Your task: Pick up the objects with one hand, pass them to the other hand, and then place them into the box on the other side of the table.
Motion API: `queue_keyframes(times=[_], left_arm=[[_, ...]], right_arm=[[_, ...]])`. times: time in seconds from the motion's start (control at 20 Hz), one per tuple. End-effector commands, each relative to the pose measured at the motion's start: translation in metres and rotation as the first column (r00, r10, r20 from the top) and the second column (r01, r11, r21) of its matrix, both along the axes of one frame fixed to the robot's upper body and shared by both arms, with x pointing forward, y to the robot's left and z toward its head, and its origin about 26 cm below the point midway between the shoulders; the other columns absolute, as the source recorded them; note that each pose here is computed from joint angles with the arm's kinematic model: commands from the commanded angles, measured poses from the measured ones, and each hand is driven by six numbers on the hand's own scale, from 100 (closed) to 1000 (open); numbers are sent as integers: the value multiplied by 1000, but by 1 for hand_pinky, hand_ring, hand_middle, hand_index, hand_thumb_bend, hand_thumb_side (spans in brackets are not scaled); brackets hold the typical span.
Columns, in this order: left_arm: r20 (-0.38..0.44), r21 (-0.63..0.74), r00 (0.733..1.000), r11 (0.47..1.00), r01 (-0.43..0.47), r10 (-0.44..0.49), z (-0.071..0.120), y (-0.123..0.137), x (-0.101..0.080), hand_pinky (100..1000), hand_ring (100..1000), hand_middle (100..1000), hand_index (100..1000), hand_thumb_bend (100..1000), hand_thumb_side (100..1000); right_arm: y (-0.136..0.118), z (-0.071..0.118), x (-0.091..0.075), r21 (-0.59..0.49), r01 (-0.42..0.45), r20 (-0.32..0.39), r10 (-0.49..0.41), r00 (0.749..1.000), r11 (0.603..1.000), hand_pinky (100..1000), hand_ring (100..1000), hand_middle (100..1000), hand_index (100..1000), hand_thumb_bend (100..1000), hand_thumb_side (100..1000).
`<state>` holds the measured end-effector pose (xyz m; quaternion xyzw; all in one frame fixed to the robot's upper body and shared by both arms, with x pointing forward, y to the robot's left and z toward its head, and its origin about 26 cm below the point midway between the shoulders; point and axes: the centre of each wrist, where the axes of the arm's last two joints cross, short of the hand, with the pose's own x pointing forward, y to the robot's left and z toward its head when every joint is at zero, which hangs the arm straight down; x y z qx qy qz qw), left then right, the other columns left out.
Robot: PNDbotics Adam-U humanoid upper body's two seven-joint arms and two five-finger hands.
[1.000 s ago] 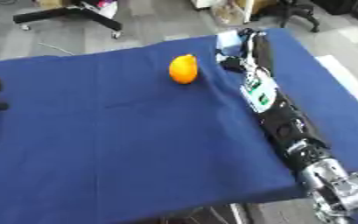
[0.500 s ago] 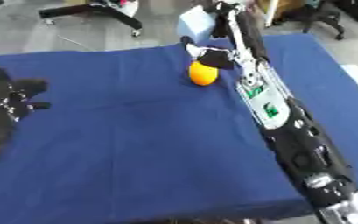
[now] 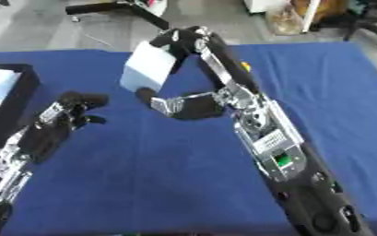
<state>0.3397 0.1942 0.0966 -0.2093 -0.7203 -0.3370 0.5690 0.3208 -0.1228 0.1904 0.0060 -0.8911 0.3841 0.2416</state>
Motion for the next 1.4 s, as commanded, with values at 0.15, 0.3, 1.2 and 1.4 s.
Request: queue_keyframes(times=[0.15,0.3,1.2,1.4], left_arm=[[19,81,981,978,192,-195,16,-9,1,868,988,884,856,193,988],[31,114,958,953,281,-286,26,-19,1,870,991,887,859,203,981],[30,50,835,836,547,-549,57,-31,-10,887,991,882,870,342,792],[-18,14,846,846,533,-533,42,-16,-3,888,985,876,869,344,801]], right_arm=[[8,8,-9,-4,-113,32,113,993,994,481,434,363,515,361,281],[12,11,-13,-16,-148,42,148,988,989,483,434,364,515,356,284],[14,14,-17,-55,-195,55,198,979,979,487,434,364,517,320,293],[13,14,-17,-56,-196,54,199,978,979,487,433,364,517,318,295]])
